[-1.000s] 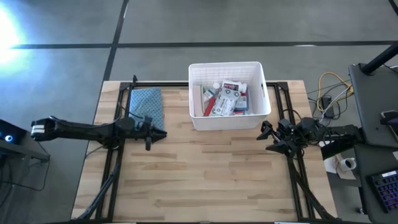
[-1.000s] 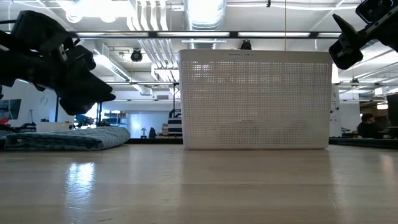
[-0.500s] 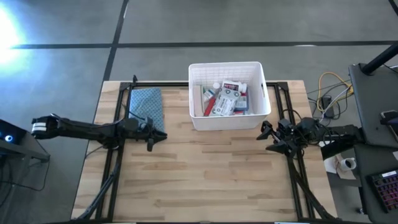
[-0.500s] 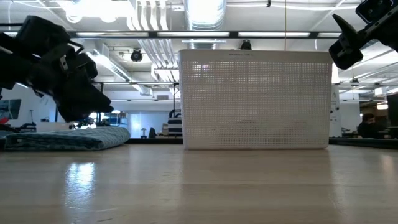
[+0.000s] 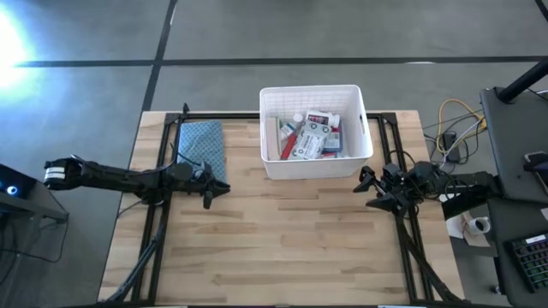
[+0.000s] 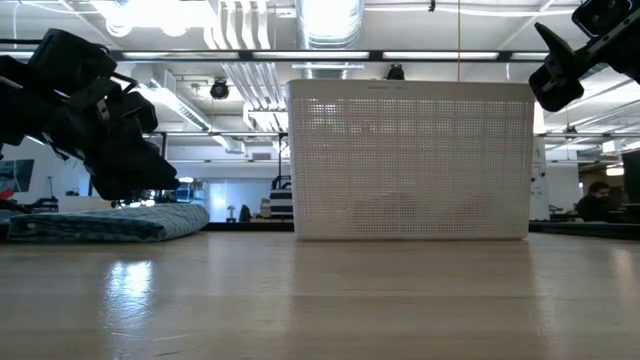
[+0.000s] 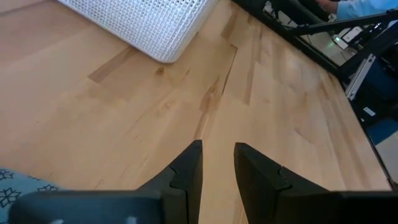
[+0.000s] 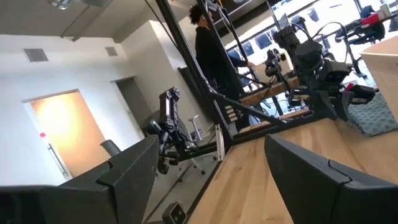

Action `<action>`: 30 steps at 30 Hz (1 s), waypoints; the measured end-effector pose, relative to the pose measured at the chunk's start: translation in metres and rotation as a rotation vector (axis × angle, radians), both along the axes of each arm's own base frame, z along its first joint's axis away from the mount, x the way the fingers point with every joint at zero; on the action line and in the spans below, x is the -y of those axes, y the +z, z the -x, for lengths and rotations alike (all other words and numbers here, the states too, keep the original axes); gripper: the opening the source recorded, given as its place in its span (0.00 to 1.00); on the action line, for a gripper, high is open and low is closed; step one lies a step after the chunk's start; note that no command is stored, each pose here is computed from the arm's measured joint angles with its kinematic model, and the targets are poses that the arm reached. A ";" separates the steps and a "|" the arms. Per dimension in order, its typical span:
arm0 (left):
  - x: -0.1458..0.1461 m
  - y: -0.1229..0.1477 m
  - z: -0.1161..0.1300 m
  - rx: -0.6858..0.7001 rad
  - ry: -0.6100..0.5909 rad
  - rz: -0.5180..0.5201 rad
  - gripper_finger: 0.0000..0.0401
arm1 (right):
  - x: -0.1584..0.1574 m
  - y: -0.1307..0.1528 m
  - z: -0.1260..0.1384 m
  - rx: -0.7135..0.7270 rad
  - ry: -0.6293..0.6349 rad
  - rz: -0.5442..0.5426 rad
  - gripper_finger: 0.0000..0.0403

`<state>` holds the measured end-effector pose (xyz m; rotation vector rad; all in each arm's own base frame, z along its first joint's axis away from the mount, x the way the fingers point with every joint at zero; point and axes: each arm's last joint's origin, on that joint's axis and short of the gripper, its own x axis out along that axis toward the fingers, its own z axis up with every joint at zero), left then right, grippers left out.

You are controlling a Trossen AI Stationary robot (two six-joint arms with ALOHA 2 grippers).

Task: Pick & place medical supplies in basket/bin
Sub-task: Return To Home Position

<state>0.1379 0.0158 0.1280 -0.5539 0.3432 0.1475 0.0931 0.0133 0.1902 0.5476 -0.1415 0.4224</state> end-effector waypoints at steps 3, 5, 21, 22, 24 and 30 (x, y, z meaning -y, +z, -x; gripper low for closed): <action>0.000 0.000 0.000 0.001 0.000 0.000 0.18 | 0.000 0.000 0.000 0.000 0.000 0.000 0.71; 0.000 0.000 0.000 0.001 0.000 0.000 0.18 | 0.000 0.000 0.000 0.000 0.000 0.000 0.71; 0.000 0.000 0.000 0.001 0.000 0.000 0.18 | 0.000 0.000 0.000 0.000 0.000 0.000 0.70; 0.000 0.000 0.000 0.001 0.000 0.000 0.18 | 0.000 0.000 0.000 0.000 0.000 0.000 0.70; 0.000 0.000 0.000 0.001 0.000 0.000 0.18 | 0.000 0.000 0.000 0.000 0.000 0.000 0.70; 0.000 0.000 0.000 0.001 0.000 -0.001 0.18 | 0.000 0.000 0.000 0.000 0.000 0.000 0.70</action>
